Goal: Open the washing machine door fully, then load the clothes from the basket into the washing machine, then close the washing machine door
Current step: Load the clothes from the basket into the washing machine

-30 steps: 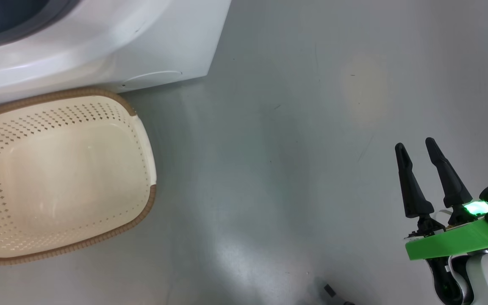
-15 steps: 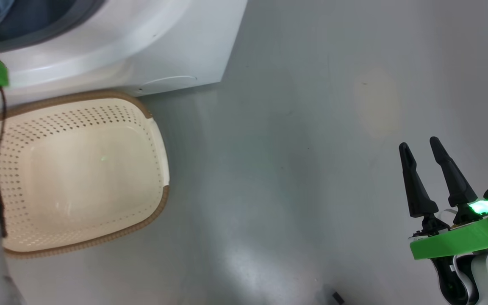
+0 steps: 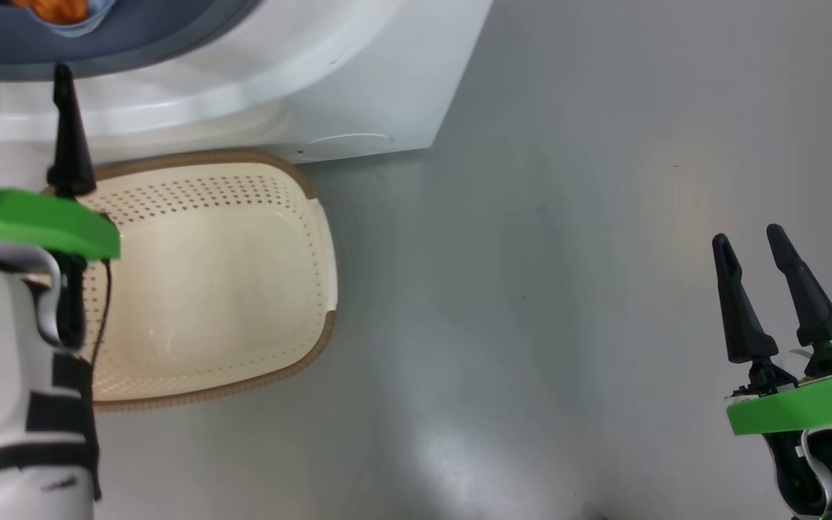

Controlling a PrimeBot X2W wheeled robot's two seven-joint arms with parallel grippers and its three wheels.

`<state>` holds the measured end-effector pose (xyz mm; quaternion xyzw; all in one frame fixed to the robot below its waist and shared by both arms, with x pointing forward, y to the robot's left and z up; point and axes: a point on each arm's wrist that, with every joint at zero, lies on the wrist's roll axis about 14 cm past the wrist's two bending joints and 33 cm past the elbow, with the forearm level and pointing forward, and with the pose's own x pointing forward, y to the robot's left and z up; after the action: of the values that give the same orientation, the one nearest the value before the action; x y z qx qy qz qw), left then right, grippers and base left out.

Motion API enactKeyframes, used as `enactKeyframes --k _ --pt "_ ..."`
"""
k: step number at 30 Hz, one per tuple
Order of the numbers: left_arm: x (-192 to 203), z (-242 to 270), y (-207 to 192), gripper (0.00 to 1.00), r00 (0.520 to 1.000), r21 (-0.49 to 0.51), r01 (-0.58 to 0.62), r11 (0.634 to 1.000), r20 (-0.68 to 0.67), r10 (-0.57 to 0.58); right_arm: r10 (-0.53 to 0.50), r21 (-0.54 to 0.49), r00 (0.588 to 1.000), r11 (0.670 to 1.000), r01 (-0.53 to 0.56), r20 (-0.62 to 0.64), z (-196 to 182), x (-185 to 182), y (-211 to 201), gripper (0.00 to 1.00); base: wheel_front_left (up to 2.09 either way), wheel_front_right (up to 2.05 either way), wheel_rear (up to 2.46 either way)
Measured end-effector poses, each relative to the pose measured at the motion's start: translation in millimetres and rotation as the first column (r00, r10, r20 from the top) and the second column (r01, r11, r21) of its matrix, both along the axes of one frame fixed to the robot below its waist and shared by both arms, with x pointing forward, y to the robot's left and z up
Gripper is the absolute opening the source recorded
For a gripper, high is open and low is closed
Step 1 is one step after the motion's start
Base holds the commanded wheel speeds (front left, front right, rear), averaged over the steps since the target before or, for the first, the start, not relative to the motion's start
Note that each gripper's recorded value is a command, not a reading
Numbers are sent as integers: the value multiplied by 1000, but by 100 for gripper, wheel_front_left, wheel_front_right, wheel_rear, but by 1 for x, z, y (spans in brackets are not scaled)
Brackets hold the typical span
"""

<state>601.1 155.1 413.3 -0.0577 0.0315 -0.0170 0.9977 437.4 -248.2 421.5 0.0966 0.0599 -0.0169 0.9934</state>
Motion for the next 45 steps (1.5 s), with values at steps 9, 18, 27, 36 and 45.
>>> enactKeyframes --k 9,18,27,36,45 --pt "-44 -7 15 100 999 8 -31 999 -15 31 34 -2 999 999 -34 12 1 8 7 100 0 0 0" --pt "-91 -14 31 100 997 41 -66 997 -41 67 42 -4 999 999 -42 18 3 10 8 100 0 0 0" --pt "-105 -14 27 100 997 49 -64 997 -47 66 48 -1 999 999 -48 12 1 9 10 100 0 0 0" --pt "-84 -9 10 100 1000 31 -13 999 -24 14 59 3 998 998 -59 6 -2 9 14 100 0 0 0" --pt "-24 1 -7 100 998 37 63 997 -10 -62 72 11 997 997 -72 -19 -13 10 19 100 0 0 0"
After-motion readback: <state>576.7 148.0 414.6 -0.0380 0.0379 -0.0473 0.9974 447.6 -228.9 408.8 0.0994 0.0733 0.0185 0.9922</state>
